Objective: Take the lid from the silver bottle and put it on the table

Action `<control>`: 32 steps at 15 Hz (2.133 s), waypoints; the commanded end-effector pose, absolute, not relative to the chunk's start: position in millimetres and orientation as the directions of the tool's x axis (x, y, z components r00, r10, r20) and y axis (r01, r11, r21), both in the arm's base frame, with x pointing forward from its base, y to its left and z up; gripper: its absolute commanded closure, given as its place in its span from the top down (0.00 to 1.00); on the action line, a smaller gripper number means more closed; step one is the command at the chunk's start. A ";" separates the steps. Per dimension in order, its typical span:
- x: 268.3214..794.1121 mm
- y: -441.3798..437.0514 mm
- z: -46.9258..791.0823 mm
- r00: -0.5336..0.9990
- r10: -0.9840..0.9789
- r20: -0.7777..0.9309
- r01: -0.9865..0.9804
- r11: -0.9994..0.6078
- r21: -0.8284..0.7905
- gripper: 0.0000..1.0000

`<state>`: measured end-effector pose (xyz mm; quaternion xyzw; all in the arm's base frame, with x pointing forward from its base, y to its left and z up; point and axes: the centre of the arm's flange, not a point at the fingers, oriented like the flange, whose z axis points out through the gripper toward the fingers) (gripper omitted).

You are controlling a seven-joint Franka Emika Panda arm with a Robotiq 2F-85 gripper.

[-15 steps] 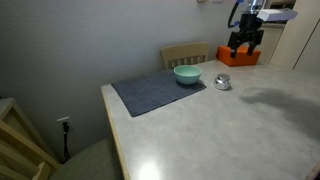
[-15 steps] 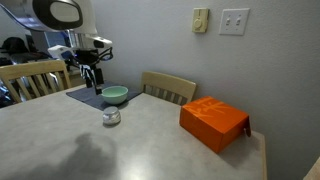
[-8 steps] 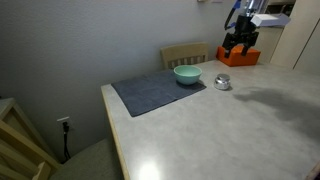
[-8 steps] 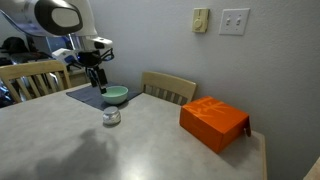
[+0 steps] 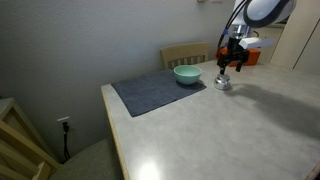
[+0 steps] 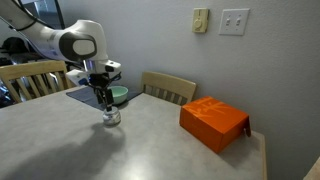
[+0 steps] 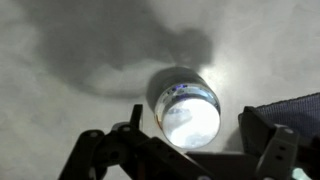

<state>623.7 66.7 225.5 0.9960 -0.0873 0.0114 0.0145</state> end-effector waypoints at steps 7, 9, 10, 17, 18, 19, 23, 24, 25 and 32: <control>664.8 79.6 207.8 0.982 -0.185 0.027 -0.186 -0.981 0.059 1.00; 661.9 73.3 208.3 0.975 -0.218 0.029 -0.220 -0.973 0.075 1.00; 660.1 70.3 209.0 0.972 -0.234 0.033 -0.236 -0.968 0.082 1.00; 671.1 55.8 199.5 0.977 -0.210 -0.033 -0.211 -0.977 -0.037 1.00; 672.1 56.1 196.9 0.978 -0.204 -0.049 -0.206 -0.977 -0.051 1.00; 672.4 55.8 194.7 0.977 -0.203 -0.062 -0.206 -0.977 -0.048 1.00; 674.7 54.6 189.4 0.975 -0.208 -0.082 -0.210 -0.977 -0.023 1.00; 675.0 55.0 188.8 0.975 -0.207 -0.083 -0.210 -0.977 -0.021 1.00; 675.2 55.6 187.7 0.974 -0.208 -0.086 -0.210 -0.978 -0.019 1.00; 674.3 56.2 186.8 0.973 -0.204 -0.106 -0.206 -0.978 -0.009 0.46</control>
